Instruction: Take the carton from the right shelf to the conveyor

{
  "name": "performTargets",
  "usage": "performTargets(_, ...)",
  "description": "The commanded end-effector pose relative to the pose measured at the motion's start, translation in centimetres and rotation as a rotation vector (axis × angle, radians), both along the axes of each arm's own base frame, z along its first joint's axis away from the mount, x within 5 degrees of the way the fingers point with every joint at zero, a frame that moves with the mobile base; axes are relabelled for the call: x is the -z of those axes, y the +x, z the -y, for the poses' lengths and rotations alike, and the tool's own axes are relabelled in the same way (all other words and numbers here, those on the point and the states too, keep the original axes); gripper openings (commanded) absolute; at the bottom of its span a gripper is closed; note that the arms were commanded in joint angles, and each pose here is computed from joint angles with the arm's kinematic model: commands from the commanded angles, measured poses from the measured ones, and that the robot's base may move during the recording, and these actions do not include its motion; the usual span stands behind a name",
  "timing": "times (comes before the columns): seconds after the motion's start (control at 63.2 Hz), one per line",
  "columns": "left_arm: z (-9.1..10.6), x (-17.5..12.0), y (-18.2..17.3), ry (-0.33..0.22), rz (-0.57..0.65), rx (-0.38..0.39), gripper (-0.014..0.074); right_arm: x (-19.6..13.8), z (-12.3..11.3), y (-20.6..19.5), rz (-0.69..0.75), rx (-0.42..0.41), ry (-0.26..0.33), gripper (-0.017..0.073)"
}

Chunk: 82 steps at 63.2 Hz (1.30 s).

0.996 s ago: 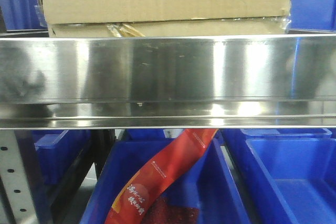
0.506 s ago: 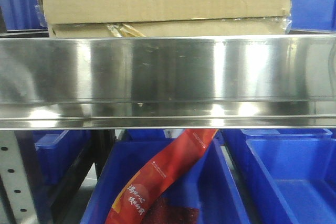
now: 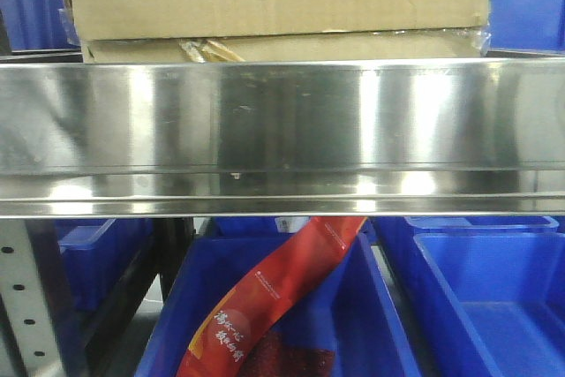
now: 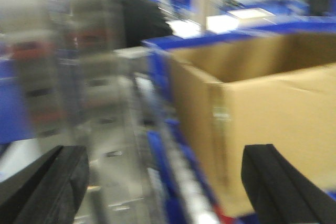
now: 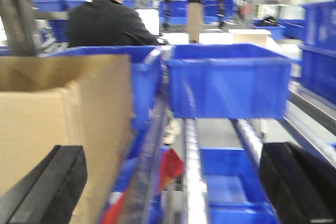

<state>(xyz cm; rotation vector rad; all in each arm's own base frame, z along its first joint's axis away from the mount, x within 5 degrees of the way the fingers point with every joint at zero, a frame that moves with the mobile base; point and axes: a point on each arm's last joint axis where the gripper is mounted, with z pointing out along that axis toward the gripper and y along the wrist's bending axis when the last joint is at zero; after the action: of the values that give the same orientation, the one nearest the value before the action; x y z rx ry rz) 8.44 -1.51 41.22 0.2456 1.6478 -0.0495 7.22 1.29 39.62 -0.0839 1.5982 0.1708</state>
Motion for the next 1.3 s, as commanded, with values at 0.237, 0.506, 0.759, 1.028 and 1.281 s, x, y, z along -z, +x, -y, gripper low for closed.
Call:
performTargets(0.237,6.4,-4.0,7.3,0.051,-0.176,0.245,0.0498,-4.1,-2.7,4.7,-0.117,-0.177,-0.050,0.0568)
performTargets(0.506,9.8,-8.9,14.5,-0.027,-0.318,0.158,0.0498,-10.0,-5.0,11.0,-0.282,-0.226,-0.100,0.0568)
performTargets(0.759,10.6,-11.1,20.6,-0.018,-0.434,-0.080,0.0498,-14.2,-7.1,17.4,-0.396,-0.254,-0.144,0.0568)
performTargets(1.028,9.4,-9.9,26.3,-0.082,-0.455,-0.161,0.0498,-12.6,-8.8,24.4,-0.506,-0.213,-0.165,0.0568)
performTargets(1.281,8.2,-6.0,30.4,-0.125,-0.575,-0.190,0.0498,-7.8,-10.3,29.5,-0.631,-0.213,-0.183,0.0568)
